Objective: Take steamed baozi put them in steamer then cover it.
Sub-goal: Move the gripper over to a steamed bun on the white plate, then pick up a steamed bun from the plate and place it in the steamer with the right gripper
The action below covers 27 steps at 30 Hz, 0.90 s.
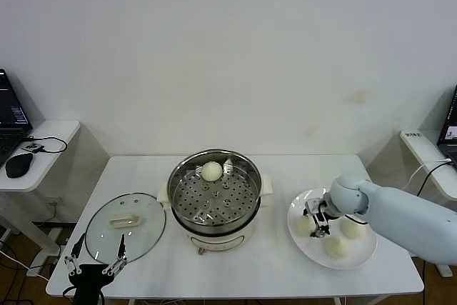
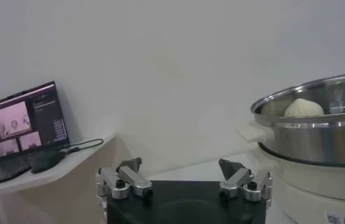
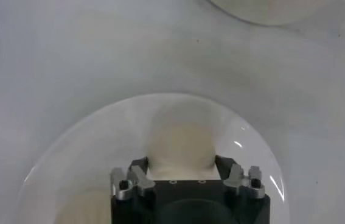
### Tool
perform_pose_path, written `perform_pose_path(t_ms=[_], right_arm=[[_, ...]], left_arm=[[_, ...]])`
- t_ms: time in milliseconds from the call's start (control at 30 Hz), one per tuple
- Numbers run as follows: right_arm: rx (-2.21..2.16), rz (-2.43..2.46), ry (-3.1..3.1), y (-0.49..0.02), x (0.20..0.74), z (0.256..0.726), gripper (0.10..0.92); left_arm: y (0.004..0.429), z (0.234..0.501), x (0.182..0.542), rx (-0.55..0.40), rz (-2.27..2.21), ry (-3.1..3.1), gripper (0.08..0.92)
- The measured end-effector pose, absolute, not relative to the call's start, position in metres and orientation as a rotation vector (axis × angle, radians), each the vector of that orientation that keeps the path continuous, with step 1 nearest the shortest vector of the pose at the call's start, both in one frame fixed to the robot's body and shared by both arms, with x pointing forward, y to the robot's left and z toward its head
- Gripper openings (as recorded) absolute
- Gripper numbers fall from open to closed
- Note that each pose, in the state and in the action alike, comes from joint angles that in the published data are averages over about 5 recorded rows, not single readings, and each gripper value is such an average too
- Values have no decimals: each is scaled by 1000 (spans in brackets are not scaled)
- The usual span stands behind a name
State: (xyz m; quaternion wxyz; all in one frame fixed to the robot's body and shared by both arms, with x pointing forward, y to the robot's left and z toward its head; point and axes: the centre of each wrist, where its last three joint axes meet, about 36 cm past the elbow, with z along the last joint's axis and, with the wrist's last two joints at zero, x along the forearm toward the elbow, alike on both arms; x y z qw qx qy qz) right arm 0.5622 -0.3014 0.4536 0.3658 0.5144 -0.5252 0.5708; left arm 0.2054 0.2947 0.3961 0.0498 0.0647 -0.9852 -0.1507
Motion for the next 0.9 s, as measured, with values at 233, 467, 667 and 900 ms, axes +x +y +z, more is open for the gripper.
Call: perform_pose_path(t_ms=[233, 467, 667, 900], right_arm=[[1320, 1462, -1368, -307, 567, 473, 580], [1308, 1472, -1417, -313, 574, 518, 569], [1305, 1498, -1492, -307, 584, 579, 571], [1336, 1553, -1583, -265, 600, 661, 579]], left_arm=[[294, 398, 206, 196, -459, -3008, 823], [293, 400, 208, 189, -460, -3017, 823], [294, 402, 210, 178, -465, -3025, 823], [294, 403, 212, 164, -465, -3032, 823]])
